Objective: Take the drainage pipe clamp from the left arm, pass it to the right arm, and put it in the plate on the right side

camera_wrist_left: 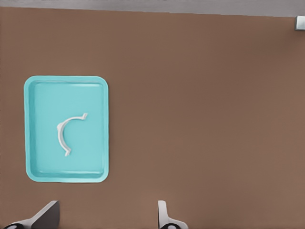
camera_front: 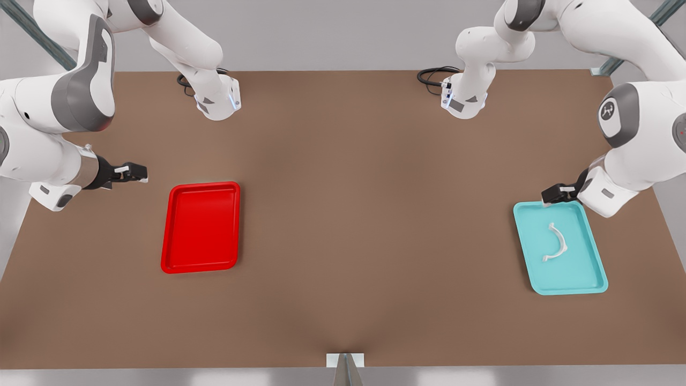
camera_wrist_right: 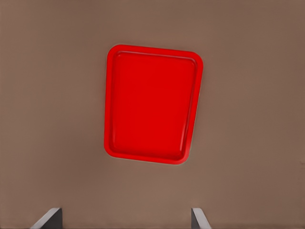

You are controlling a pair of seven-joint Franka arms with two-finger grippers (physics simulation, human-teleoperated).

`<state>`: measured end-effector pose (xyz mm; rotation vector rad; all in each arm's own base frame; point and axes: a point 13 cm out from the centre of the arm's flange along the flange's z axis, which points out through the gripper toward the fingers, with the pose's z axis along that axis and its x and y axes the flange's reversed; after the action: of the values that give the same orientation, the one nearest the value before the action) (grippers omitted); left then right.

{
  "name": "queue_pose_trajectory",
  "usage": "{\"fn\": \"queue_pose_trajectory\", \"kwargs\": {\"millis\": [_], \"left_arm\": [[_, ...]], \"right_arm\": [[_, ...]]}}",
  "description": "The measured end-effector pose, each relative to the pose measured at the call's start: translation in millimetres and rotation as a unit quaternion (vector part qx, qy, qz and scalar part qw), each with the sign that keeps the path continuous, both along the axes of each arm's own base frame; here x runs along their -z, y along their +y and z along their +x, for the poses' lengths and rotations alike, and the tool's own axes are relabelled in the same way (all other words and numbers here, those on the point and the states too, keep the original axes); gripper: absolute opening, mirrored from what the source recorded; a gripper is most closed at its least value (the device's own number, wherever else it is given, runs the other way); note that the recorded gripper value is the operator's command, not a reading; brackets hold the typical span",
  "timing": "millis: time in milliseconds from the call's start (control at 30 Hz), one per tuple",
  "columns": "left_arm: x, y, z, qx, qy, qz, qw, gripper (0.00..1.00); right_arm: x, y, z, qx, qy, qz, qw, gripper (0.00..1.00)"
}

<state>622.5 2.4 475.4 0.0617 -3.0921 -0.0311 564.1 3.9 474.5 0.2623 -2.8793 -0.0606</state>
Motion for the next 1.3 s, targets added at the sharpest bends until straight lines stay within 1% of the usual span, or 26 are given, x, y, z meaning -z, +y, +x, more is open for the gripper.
{"fn": "queue_pose_trajectory", "kwargs": {"millis": [67,100,200,300,367,433,567,667,800,867,933,1000,1067,1100,1167,1300], "left_arm": [[5.8,2.1,0.2,0.003,0.003,0.003,1.0,1.0],[22.6,9.6,-2.5,-0.003,0.014,0.006,1.0,1.0],[115.3,92.8,-25.0,-0.084,0.057,0.016,0.995,1.0],[221.3,172.1,-69.3,-0.188,0.072,-0.005,0.98,1.0],[274.6,193.4,-82.6,-0.224,0.057,-0.007,0.973,1.0],[316.3,215.6,-85.9,-0.255,0.036,-0.002,0.966,1.0],[370.9,254.4,-88.8,-0.323,-0.002,-0.011,0.946,1.0],[400.8,261.5,-90.8,-0.353,-0.018,-0.022,0.935,1.0],[415.9,263.3,-83.9,-0.356,-0.039,-0.021,0.933,0.99],[419.0,263.4,-80.6,-0.352,-0.046,-0.019,0.935,0.94],[423.5,261.1,-77.9,-0.346,-0.049,-0.017,0.937,0.85],[422.7,258.5,-71.5,-0.337,-0.056,-0.016,0.94,0.82],[421.4,256.6,-66.9,-0.331,-0.062,-0.015,0.942,0.81],[421.0,255.6,-64.9,-0.328,-0.064,-0.014,0.943,0.78],[422.3,255.9,-63.4,-0.323,-0.065,-0.013,0.944,0.71],[429.0,255.4,-58.4,-0.314,-0.067,-0.009,0.947,0.65]], "right_arm": [[0.1,-0.2,-0.6,-0.004,0.001,0.001,1.0,1.0],[0.1,-0.3,-0.8,-0.006,0.001,0.001,1.0,1.0],[0.1,-0.4,-1.3,-0.01,0.002,0.002,1.0,1.0],[0.2,-0.5,-1.6,-0.014,0.003,0.003,1.0,1.0],[0.2,-0.5,-1.7,-0.016,0.003,0.003,1.0,1.0],[0.2,-0.5,-1.8,-0.019,0.003,0.004,1.0,1.0],[0.1,0.1,-1.9,-0.023,0.003,0.005,1.0,1.0],[-0.7,2.1,-1.0,-0.026,0.001,0.006,1.0,1.0],[-3.7,9.3,1.0,-0.031,-0.005,0.01,0.999,1.0],[-4.3,11.4,1.4,-0.032,-0.006,0.014,0.999,1.0],[-4.2,13.5,1.5,-0.033,-0.006,0.016,0.999,1.0],[-4.1,16.4,1.5,-0.034,-0.007,0.018,0.999,1.0],[-4.2,17.7,1.5,-0.033,-0.007,0.018,0.999,1.0],[-4.2,18.0,1.5,-0.032,-0.007,0.018,0.999,1.0],[-4.8,19.4,2.3,-0.032,-0.009,0.018,0.999,1.0],[-5.2,21.3,7.0,-0.03,-0.018,0.018,0.999,1.0]]}}
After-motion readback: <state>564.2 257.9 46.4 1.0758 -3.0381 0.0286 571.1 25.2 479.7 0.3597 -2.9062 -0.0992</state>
